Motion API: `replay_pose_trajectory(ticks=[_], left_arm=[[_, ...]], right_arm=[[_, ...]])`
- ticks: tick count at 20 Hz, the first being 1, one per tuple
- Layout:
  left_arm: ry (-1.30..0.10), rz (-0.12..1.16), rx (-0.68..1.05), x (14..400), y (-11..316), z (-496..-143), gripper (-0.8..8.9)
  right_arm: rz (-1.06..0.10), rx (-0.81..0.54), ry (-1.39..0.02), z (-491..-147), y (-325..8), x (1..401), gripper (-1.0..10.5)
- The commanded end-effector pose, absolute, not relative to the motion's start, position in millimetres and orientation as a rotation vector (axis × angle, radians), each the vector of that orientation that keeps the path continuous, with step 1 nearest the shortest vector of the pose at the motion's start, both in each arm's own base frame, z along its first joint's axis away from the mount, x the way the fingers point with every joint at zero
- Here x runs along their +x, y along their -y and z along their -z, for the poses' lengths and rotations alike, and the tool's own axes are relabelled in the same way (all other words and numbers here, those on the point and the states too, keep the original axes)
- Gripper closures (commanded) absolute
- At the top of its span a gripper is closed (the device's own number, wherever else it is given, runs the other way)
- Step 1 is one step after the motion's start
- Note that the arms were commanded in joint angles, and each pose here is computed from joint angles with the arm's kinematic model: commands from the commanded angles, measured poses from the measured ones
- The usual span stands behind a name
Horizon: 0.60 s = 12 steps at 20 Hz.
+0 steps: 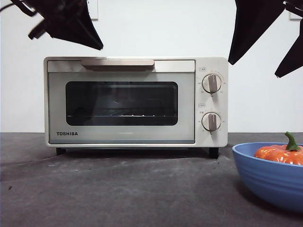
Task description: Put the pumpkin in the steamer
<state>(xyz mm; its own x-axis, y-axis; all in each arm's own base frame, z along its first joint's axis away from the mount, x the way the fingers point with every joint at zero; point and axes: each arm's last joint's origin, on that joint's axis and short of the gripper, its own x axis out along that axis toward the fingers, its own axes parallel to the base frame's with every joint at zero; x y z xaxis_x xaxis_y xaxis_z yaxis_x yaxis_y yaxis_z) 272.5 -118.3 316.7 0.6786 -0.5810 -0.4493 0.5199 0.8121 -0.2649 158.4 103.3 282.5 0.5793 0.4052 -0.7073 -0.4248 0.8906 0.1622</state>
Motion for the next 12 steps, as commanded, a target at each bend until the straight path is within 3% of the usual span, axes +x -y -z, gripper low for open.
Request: replay_pose_trajectory(ticks=[1,12], left_arm=[[-0.520,0.639,-0.082,279.4,125.4,-318.0,7.99],[-0.599,0.667,-0.046,285.7,139.9,-298.1,7.99]], right_arm=[[-0.499,-0.034,-0.802,-286.6,-105.0,158.9,4.4],[-0.500,-0.033,-0.798,-286.9,-105.1,159.1,4.4]])
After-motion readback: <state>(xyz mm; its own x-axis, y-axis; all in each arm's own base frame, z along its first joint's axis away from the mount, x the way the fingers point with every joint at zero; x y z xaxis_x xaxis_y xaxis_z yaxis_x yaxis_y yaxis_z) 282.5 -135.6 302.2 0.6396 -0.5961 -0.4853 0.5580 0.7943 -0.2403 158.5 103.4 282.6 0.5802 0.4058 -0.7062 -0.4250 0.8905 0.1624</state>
